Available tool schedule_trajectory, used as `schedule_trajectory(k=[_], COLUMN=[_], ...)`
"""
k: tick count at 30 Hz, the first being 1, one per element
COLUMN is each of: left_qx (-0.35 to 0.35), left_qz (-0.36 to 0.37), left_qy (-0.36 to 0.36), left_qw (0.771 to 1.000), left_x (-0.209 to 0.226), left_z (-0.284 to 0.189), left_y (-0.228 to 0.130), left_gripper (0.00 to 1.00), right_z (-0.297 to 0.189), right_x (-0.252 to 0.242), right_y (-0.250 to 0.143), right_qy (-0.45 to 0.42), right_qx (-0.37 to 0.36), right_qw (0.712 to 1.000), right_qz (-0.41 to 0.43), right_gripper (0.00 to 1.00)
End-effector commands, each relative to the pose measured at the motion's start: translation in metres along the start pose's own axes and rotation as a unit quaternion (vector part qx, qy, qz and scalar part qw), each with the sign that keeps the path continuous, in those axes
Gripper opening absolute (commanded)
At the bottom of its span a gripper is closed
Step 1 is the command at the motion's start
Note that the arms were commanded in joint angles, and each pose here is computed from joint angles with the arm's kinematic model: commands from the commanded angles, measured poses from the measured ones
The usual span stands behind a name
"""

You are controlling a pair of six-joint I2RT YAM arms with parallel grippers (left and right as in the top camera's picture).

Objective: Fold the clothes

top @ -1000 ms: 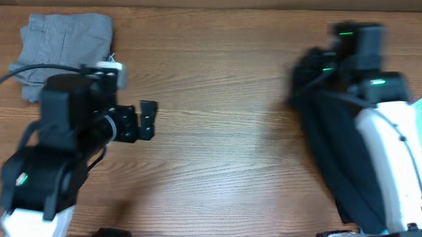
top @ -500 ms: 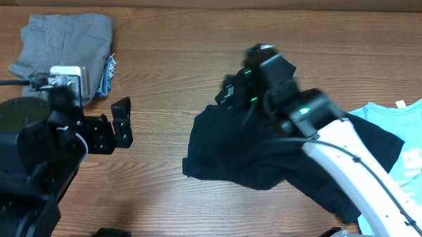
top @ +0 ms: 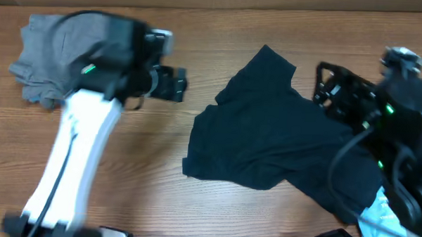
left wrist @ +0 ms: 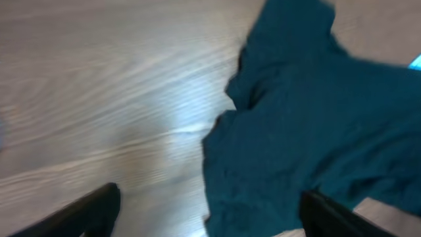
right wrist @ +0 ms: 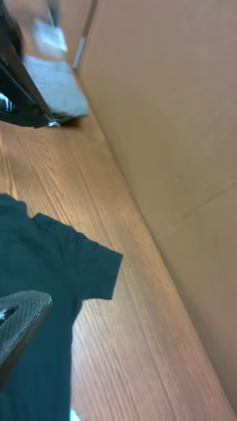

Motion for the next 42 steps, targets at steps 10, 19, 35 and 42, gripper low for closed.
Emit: schedule_trajectory(k=[10, 19, 35, 42], left_qx=[-0.005, -0.012, 0.017, 0.052], left_qz=[0.067, 0.086, 0.09, 0.055], left_qy=[-0.096, -0.114, -0.084, 0.009], left_qw=[0.993, 0.99, 0.992, 0.997], left_x=[-0.024, -0.038, -0.045, 0.01], left_z=[0.181, 0.242, 0.276, 0.262], left_y=[0.035, 0.031, 0.014, 0.006], left_gripper=[0.87, 0.68, 0.1, 0.04], right_z=[-0.003, 0.009, 0.022, 0.02], right_x=[-0.021, -0.03, -0.04, -0.045], right_y=[-0.016, -0.024, -0.033, -0.033], right_qy=[-0.059, -0.094, -0.133, -0.151], right_qx=[0.044, 0.071, 0.1, 0.095], right_qw=[0.997, 0.993, 0.986, 0.984], right_qz=[0.011, 0.006, 0.0, -0.004], right_gripper=[0.82, 0.82, 0.8, 0.79])
Point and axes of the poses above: each gripper's point midway between its finger pads, its own z axis out along the fingers, its own x axis along the line the jaws close on, y = z × x, the point moved 5 cm from there along -z, back along the fingers, and after that the axes turned 15 degrees about z, right-handed, at the moved point
